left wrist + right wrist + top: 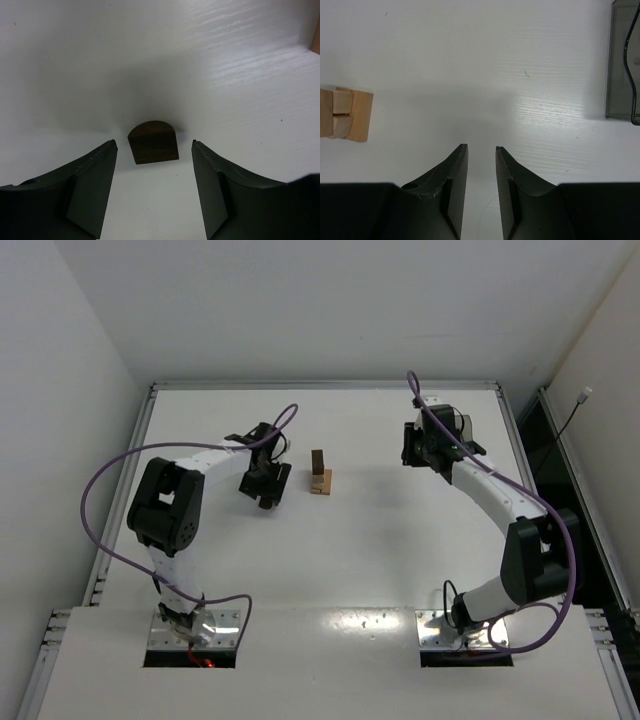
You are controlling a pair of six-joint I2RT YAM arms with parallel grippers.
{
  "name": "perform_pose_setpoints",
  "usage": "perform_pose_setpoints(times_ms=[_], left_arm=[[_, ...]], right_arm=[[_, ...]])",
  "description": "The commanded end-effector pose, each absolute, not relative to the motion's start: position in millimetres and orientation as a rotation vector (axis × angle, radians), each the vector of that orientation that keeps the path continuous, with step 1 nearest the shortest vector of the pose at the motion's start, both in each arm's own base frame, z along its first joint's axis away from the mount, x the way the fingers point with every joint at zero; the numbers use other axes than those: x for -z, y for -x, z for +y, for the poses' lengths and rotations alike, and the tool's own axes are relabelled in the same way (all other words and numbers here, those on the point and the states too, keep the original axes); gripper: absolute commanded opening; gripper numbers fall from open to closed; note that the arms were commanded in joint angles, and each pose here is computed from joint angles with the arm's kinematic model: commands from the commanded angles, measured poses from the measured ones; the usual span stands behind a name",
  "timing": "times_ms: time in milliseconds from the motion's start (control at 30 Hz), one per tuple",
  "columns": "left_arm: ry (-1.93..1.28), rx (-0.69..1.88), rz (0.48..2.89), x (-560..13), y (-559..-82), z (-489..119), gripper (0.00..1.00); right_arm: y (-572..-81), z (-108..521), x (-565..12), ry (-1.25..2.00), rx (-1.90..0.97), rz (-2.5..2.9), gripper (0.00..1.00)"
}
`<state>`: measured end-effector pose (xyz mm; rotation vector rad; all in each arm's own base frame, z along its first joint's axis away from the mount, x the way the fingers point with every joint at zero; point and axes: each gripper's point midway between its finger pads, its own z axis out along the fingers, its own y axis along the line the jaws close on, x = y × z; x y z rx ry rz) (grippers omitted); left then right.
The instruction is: Build the wood block tower
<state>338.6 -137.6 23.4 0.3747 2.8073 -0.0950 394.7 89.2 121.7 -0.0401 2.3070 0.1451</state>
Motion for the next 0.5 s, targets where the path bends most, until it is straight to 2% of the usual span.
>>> perform_pose_setpoints(times_ms=[0,467], left_arm=[[-0.344,0.106,2.764,-32.0,-355.3,-146.5,0.58],[-0.334,0.102,2.785,-23.2,-358.0,-148.0,0.49]], right_arm=[[-409.8,89.4,-144.4,0.040,-0.154,2.227,0.26],[-421.1,86.2,-141.3,0.025,-0.137,2.235,0.26]])
